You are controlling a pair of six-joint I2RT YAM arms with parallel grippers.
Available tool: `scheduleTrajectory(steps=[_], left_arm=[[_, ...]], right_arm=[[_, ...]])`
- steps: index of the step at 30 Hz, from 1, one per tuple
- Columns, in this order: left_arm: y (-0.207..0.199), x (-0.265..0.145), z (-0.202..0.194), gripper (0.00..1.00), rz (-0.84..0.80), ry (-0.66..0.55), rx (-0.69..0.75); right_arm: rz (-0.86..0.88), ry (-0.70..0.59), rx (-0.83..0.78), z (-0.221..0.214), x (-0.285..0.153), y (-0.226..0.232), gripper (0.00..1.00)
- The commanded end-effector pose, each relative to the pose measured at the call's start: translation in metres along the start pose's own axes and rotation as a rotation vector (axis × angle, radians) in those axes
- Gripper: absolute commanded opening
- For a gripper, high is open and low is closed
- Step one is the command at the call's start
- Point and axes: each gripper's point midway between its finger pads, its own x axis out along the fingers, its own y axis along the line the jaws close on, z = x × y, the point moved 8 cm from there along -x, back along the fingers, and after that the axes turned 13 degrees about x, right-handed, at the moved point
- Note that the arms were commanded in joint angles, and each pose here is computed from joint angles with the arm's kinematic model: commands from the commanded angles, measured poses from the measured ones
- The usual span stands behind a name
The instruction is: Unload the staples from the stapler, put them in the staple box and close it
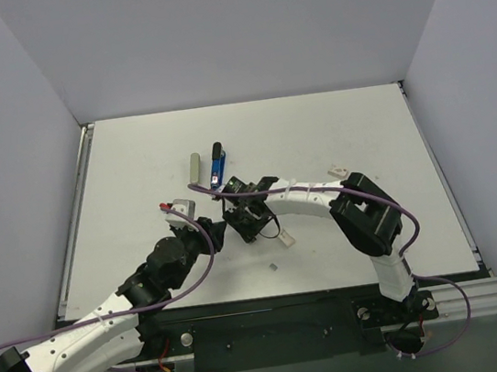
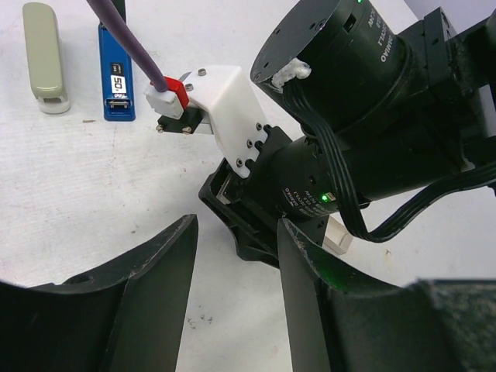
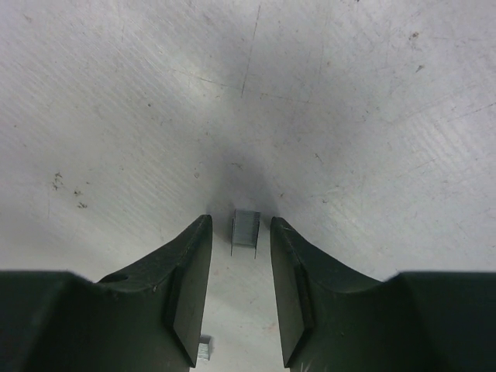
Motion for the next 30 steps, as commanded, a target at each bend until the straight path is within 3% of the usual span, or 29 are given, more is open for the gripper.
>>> scheduleTrajectory(steps=[1,5,8,13,22,30], left_arm=[[-0.004,0.002,0.009,0.56,-0.019,-0.045,-0.027],[-0.004,0.002,0.009,0.56,-0.022,-0.043,-0.025],[-0.005,0.003,0.009,0.56,-0.027,-0.040,-0.027],[-0.006,0.003,0.008,0.56,-0.031,-0.035,-0.024],[-0.005,0.001,0.009,0.56,-0.030,-0.045,-0.030],[-0.004,0.001,0.009,0.56,-0.029,-0.047,-0.030]], right_arm=[[-0.048,0.010,-0.007,-0.003,0.001,0.000,0.31],[-0.072,0.008,-0.016,-0.005,0.001,0.001,0.27],[-0.088,0.015,-0.022,-0.009,0.002,0.002,0.14],[-0.089,0.004,-0.008,-0.008,-0.001,0.004,0.06],[-0.108,-0.081,0.108,-0.002,-0.037,0.001,0.04],[-0.120,-0.155,0.228,-0.026,-0.078,-0.012,0.04]])
